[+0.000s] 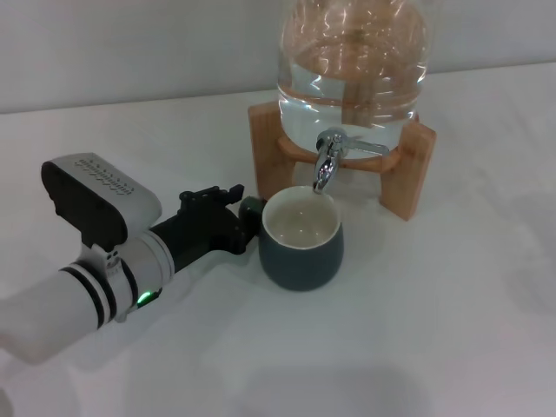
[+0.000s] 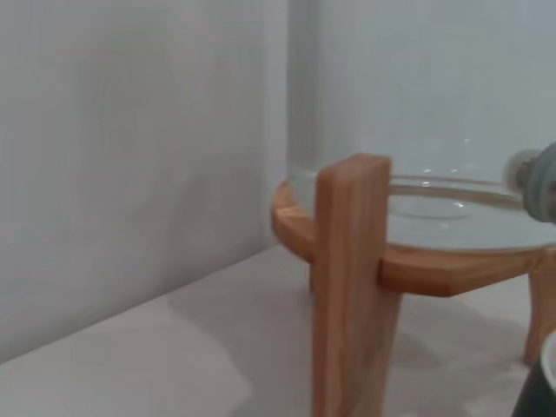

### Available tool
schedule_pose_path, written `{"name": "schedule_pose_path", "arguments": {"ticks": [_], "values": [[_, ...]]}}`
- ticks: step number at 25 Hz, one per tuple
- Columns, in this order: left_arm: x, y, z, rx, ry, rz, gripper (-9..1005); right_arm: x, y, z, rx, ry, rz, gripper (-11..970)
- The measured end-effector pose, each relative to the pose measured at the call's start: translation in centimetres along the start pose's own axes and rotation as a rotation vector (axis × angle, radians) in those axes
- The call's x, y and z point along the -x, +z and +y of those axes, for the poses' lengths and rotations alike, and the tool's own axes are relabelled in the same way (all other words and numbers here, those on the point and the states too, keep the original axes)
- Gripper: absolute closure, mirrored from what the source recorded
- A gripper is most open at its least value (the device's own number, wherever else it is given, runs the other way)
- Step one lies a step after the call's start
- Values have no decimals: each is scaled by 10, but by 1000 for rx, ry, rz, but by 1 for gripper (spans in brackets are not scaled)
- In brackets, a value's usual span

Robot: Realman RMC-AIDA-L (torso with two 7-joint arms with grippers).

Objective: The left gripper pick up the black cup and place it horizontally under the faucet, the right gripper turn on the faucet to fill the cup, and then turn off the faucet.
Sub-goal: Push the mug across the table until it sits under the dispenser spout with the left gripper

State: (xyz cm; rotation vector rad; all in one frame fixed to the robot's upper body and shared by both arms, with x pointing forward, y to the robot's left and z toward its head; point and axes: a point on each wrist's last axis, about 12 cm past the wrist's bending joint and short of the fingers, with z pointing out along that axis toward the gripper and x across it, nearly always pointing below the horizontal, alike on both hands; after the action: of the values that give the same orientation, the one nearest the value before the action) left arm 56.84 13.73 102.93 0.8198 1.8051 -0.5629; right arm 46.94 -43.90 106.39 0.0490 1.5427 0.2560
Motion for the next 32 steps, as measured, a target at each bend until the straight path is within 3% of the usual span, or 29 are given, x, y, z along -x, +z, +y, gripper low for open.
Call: {"name": "schedule_pose_path", "arguments": {"ticks": [32], "values": [[-1,-1,-3,-5,-5,-4,597,0,1,0,-1,-7,1,109]]}}
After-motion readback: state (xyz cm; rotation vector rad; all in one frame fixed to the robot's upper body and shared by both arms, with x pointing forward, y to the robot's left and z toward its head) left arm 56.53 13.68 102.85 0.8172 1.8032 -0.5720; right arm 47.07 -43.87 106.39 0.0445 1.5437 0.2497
